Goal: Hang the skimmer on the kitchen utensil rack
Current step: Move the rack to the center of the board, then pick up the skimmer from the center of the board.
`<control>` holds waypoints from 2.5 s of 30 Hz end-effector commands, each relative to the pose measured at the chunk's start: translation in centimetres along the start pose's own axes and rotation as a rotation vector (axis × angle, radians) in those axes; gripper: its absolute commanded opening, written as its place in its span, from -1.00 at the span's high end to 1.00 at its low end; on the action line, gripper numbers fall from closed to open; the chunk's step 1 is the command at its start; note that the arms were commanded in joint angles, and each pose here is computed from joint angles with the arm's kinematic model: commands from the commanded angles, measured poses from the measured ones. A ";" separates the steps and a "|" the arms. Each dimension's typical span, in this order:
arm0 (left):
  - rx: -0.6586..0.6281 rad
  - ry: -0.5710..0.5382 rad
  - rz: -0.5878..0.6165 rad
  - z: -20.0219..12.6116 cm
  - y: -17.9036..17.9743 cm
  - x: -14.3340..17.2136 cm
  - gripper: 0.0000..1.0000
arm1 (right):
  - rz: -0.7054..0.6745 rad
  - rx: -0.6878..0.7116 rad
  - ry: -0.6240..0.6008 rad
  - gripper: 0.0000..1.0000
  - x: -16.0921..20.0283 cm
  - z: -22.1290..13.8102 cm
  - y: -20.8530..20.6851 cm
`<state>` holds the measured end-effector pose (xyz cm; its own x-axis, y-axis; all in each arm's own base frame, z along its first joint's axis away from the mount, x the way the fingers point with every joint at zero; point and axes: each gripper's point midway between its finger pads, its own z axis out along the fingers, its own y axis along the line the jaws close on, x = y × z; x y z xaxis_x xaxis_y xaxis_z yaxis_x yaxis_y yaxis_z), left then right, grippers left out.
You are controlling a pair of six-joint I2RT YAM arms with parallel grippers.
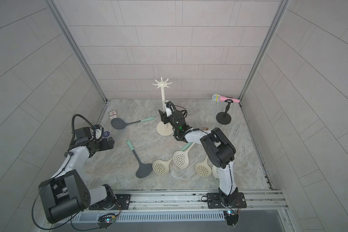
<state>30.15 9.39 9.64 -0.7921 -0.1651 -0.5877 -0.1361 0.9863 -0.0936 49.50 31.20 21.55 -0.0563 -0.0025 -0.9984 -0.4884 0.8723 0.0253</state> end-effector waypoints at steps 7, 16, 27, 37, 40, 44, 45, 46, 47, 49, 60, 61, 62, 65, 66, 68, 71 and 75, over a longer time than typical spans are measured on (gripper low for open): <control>-0.017 0.012 0.005 -0.8 1.6 -4.8 -1.00 | 0.022 0.074 0.066 -0.69 -0.5 -6.7 -2.2; 0.109 0.123 -0.060 1.6 1.8 -8.8 -1.00 | 0.114 0.117 0.161 -0.60 1.7 -14.5 -2.8; 0.280 0.240 -0.160 6.4 0.9 -9.8 -0.84 | 0.124 0.127 0.196 -0.58 2.8 -19.1 -2.5; 0.305 0.235 -0.225 8.9 1.3 -11.2 -0.73 | 0.109 0.131 0.242 -0.57 4.7 -20.4 -2.7; 0.303 0.220 -0.240 9.5 1.7 -12.1 -0.70 | 0.111 0.138 0.239 -0.57 4.8 -20.8 -2.8; 0.317 0.213 -0.265 10.6 1.8 -12.8 -0.56 | 0.109 0.147 0.247 -0.57 4.9 -21.0 -3.0; 0.323 0.213 -0.272 10.9 1.8 -12.9 -0.50 | 0.108 0.148 0.249 -0.57 5.0 -21.0 -3.0; 0.329 0.215 -0.279 11.2 1.8 -13.0 -0.45 | 0.108 0.150 0.248 -0.57 5.0 -21.1 -3.1; 0.336 0.216 -0.284 11.4 1.7 -13.0 -0.43 | 0.108 0.151 0.249 -0.57 5.0 -21.1 -3.1; 0.351 0.222 -0.293 12.0 1.6 -13.0 -0.31 | 0.108 0.153 0.254 -0.57 5.0 -21.1 -3.1; 0.384 0.246 -0.277 13.2 0.8 -12.1 0.10 | 0.109 0.158 0.266 -0.57 5.5 -20.8 -3.2; 0.386 0.245 -0.277 13.2 0.8 -12.2 0.18 | 0.108 0.155 0.271 -0.57 5.7 -20.7 -3.1; 0.389 0.245 -0.276 13.3 0.7 -12.2 0.20 | 0.109 0.154 0.272 -0.57 5.7 -20.7 -3.1; 0.388 0.246 -0.280 13.7 0.8 -12.3 0.38 | 0.108 0.155 0.276 -0.57 5.9 -20.6 -3.1; 0.389 0.243 -0.284 13.8 0.8 -12.4 0.47 | 0.104 0.154 0.283 -0.57 6.0 -20.6 -3.1; 0.392 0.242 -0.291 13.9 0.8 -12.6 0.72 | 0.098 0.149 0.296 -0.57 6.1 -20.6 -3.0; 0.399 0.240 -0.306 13.9 0.7 -12.9 1.00 | 0.098 0.144 0.304 -0.56 5.7 -20.8 -2.8; 0.426 0.233 -0.323 13.5 0.4 -13.2 1.00 | 0.111 0.148 0.294 -0.56 5.0 -21.6 -3.0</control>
<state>48.03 12.28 5.60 -0.8715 -0.4035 -0.2786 -0.1986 0.8100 -0.5518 32.16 18.16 15.89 -0.3801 -0.0470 -0.9237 -0.3367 0.9372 0.0909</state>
